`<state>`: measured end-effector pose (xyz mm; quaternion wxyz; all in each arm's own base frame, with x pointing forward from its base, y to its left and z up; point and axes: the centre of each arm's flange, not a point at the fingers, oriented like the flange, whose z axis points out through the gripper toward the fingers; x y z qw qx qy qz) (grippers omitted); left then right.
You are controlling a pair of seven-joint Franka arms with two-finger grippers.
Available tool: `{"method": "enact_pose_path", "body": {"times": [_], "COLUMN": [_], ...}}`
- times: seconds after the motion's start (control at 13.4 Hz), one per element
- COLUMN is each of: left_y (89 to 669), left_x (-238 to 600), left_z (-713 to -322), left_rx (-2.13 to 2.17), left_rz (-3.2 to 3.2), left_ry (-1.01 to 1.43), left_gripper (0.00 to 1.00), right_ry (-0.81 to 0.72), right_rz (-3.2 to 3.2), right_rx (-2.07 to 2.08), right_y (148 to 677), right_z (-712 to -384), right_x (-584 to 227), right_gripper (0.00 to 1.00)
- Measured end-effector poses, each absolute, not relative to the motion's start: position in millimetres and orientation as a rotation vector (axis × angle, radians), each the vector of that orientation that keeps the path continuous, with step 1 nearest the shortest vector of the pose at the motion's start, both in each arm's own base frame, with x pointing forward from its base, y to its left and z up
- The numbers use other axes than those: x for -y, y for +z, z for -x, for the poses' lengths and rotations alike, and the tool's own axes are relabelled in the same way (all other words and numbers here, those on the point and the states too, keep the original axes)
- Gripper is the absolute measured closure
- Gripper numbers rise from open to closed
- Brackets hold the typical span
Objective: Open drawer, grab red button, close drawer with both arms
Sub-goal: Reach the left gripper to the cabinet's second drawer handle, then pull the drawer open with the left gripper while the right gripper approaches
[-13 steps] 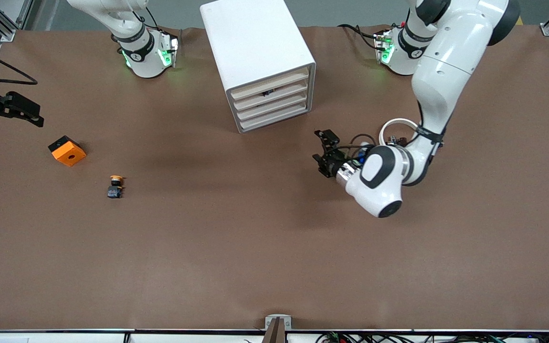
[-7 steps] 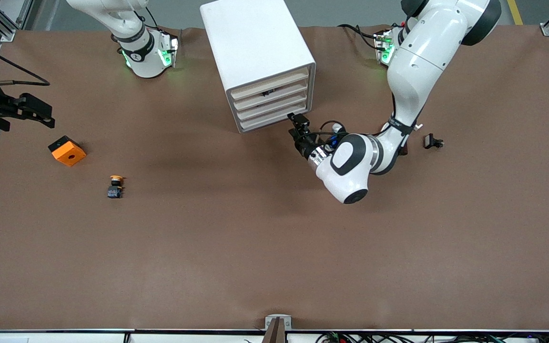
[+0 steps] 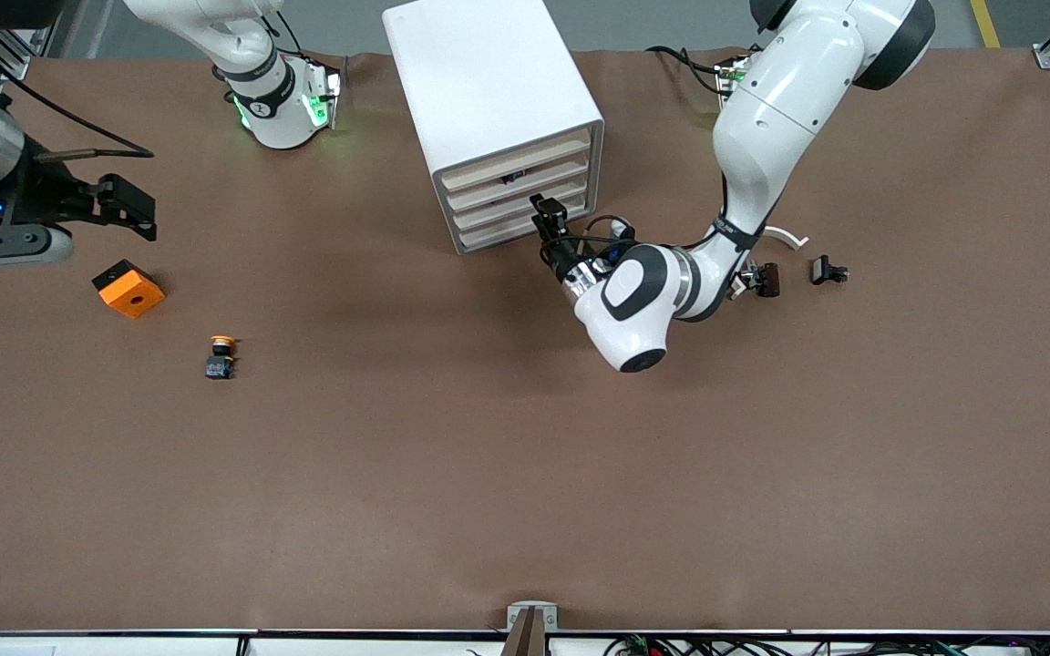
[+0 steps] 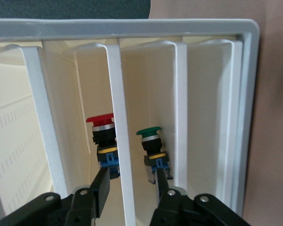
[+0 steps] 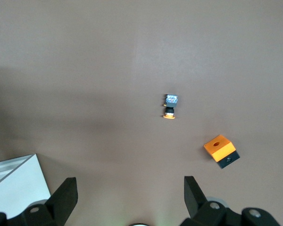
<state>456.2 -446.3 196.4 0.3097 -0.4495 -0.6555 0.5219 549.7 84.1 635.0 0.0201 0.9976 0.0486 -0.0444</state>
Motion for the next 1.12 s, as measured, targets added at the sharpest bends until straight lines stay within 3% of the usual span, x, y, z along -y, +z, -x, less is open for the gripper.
{"method": "enact_pose_path", "body": {"times": [0.52,0.67,0.82,1.12], "left_y": [190,187,185,186], "left_x": [471,472,472,471], "left_z": [-426,-422,-422,-424], "left_rx": [1.660,1.653,1.652,1.659], "left_rz": [1.207,1.204,1.190,1.167], "left_ry": [1.340,1.336,1.336,1.342], "left_gripper": [0.63,0.81,0.86,0.86], "right_ry": [-0.161,-0.181,-0.205,-0.220], "right_rz": [-3.081,-3.106,-3.131,-3.130], "right_rx": [0.056,0.079,0.140,0.239], "right_y": [633,632,631,630], "right_z": [-528,-526,-525,-519], "right_x": [-167,-174,-177,-198], "right_gripper": [0.00,0.00,0.00,0.00]}}
